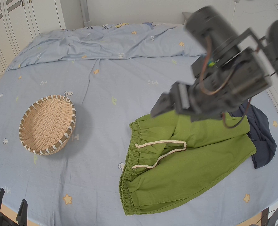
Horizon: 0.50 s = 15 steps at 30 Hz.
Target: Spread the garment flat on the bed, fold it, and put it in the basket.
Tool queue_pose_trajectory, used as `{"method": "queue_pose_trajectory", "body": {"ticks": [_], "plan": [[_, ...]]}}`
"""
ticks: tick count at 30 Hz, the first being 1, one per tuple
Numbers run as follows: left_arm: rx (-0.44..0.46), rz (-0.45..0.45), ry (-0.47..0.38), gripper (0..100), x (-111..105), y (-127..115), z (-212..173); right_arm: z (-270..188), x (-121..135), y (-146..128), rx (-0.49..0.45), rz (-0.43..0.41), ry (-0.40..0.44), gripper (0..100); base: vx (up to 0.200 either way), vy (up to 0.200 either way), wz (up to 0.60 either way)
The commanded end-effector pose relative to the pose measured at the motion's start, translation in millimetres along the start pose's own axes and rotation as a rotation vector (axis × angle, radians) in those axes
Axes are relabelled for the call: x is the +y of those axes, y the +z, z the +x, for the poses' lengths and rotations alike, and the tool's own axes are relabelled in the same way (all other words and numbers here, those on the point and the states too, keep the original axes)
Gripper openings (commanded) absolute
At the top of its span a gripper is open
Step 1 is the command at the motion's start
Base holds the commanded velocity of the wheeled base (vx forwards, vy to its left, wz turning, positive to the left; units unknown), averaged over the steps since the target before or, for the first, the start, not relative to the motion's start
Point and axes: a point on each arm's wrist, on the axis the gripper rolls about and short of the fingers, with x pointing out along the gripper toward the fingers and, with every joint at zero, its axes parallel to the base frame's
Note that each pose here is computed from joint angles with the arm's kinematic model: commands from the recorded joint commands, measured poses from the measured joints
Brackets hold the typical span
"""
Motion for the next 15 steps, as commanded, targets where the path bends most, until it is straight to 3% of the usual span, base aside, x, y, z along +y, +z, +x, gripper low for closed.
{"method": "queue_pose_trajectory", "body": {"ticks": [1, 4, 5, 7, 9, 11, 12, 13, 14, 15], "plan": [[0.012, 0.006, -0.008, 100, -0.2, -4.8, 1.0, -136.0, -99.9, -15.6, -0.335, 0.211, 0.137, 100, 0.000, 0.000, 0.00], [0.012, 0.006, -0.006, 100, -0.2, -4.8, 1.0, -138.4, -110.3, -25.1, -0.364, 0.227, 0.149, 100, 0.000, 0.000, 0.00], [0.011, 0.008, 0.011, 100, 0.2, -4.9, 0.9, -138.5, -128.0, -44.1, -0.428, 0.241, 0.185, 100, 0.000, 0.000, 0.00], [-0.011, 0.006, 0.026, 100, 0.5, -0.1, 0.0, -133.2, -136.6, -53.8, -0.467, 0.243, 0.206, 100, 0.000, 0.000, 0.00], [-0.214, -0.048, 0.020, 100, 1.3, 51.1, -17.1, -126.4, -141.2, -60.1, -0.492, 0.241, 0.210, 100, 0.000, 0.000, 0.00], [-0.319, -0.181, -0.020, 100, 2.9, 102.9, -36.0, -122.0, -142.8, -62.4, -0.508, 0.234, 0.214, 100, 0.000, 0.000, 0.00], [-0.285, -0.219, -0.034, 100, 3.3, 118.4, -35.5, -119.9, -143.2, -62.6, -0.514, 0.230, 0.216, 100, 0.000, 0.000, 0.00], [-0.285, -0.219, -0.034, 100, 3.3, 118.4, -35.5, -119.9, -143.2, -62.6, -0.514, 0.230, 0.216, 100, 0.000, 0.000, 0.00], [-0.136, -0.224, -0.046, 100, 2.7, 133.0, -26.1, -115.3, -144.3, -64.7, -0.520, 0.218, 0.215, 100, 0.000, 0.000, 0.00], [-0.050, -0.217, -0.070, 100, 1.5, 134.2, -16.9, -113.0, -145.1, -65.9, -0.522, 0.206, 0.210, 100, 0.000, 0.000, 0.00]]}}
